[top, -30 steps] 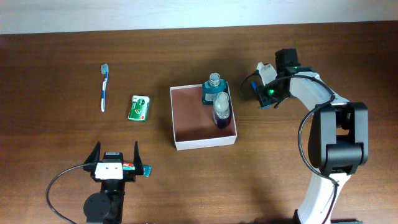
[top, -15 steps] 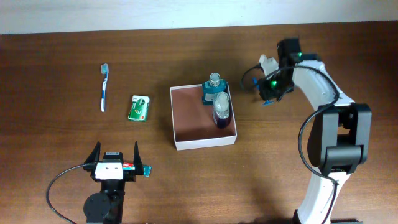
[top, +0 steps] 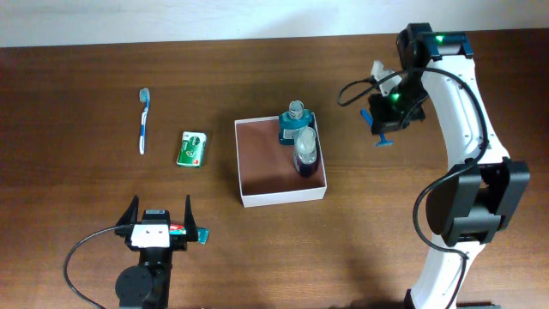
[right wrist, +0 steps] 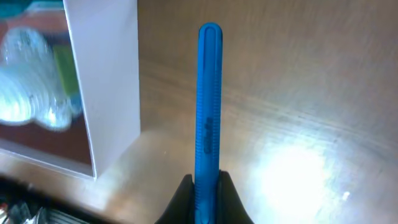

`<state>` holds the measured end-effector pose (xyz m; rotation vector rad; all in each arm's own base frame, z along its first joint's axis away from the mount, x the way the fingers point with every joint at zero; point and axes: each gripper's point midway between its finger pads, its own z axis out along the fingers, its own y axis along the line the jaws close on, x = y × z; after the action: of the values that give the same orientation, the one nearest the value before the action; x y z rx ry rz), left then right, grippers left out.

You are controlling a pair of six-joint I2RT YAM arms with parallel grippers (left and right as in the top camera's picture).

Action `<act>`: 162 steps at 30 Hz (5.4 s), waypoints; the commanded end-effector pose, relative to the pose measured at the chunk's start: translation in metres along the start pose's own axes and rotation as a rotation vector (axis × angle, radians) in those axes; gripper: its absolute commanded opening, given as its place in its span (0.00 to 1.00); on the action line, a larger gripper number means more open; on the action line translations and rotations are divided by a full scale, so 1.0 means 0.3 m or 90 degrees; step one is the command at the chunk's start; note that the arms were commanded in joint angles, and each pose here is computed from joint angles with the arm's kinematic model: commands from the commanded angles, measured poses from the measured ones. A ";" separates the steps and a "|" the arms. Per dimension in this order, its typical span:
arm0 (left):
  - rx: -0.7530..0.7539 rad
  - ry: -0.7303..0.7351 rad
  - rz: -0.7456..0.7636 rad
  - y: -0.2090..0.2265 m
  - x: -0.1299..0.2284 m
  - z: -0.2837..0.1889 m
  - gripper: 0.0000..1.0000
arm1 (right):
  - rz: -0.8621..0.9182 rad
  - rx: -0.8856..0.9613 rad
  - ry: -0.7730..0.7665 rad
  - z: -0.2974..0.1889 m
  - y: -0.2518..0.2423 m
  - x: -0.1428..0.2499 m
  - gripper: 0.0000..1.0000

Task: Pack container
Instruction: 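Carry the blue razor left over the box, then lower the blue razor into the box's left side and open the right gripper, then raise the right gripper and retract it to the right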

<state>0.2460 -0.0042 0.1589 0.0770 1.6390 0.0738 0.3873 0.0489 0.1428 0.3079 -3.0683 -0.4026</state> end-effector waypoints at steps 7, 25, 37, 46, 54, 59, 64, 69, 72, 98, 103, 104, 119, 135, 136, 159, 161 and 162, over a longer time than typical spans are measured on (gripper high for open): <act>-0.002 0.006 0.013 0.001 0.008 0.000 0.99 | 0.014 -0.061 0.040 -0.034 0.098 0.070 0.04; -0.002 0.006 0.013 0.001 0.008 0.000 0.99 | -0.136 -0.044 0.019 -0.122 0.392 0.164 0.04; -0.002 0.006 0.013 0.001 0.008 0.000 0.99 | -0.172 -0.041 -0.104 -0.316 0.490 0.253 0.04; -0.002 0.006 0.013 0.001 0.008 0.000 0.99 | -0.193 -0.062 -0.135 -0.206 0.649 0.185 0.04; -0.002 0.006 0.013 0.001 0.008 0.000 0.99 | -0.162 -0.081 -0.180 -0.059 0.783 0.111 0.04; -0.002 0.006 0.013 0.001 0.008 0.000 0.99 | -0.118 -0.008 -0.221 0.055 0.793 0.070 0.04; -0.002 0.006 0.013 0.001 0.008 0.000 0.99 | -0.067 0.058 -0.272 0.097 0.769 0.032 0.04; -0.002 0.006 0.013 0.001 0.008 0.000 0.99 | -0.051 0.065 -0.288 0.115 0.772 0.021 0.04; -0.002 0.006 0.013 0.001 0.008 0.000 0.99 | -0.057 0.056 -0.298 0.134 0.793 0.017 0.04; -0.002 0.006 0.013 0.001 0.008 0.000 0.99 | -0.066 0.068 -0.223 0.428 0.798 -0.020 0.04; -0.002 0.006 0.013 0.001 0.008 0.000 0.99 | -0.070 0.038 -0.210 0.473 0.825 -0.027 0.04; -0.002 0.006 0.013 0.001 0.008 0.000 0.99 | -0.070 0.034 -0.205 0.488 0.828 -0.027 0.04; -0.002 0.006 0.013 0.001 0.008 0.000 0.99 | -0.069 0.040 -0.185 0.565 0.815 -0.031 0.04; -0.002 0.006 0.013 0.001 0.008 0.000 1.00 | -0.076 0.033 -0.199 0.498 0.828 -0.028 0.23; -0.002 0.006 0.013 0.001 0.008 0.000 0.99 | -0.079 0.028 -0.208 0.476 0.835 -0.031 0.23; -0.002 0.006 0.013 0.001 0.008 0.000 0.99 | 0.037 0.121 -0.452 -0.297 0.450 0.059 0.23; -0.002 0.006 0.013 0.001 0.008 0.000 1.00 | 0.066 0.154 -0.432 -0.307 0.344 0.073 0.23; -0.002 0.006 0.013 0.001 0.008 0.000 0.99 | 0.095 0.173 -0.419 -0.310 0.274 0.084 0.24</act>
<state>0.2461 -0.0042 0.1588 0.0771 1.6398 0.0738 0.3445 0.1450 0.2558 0.0581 -3.7506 -0.2912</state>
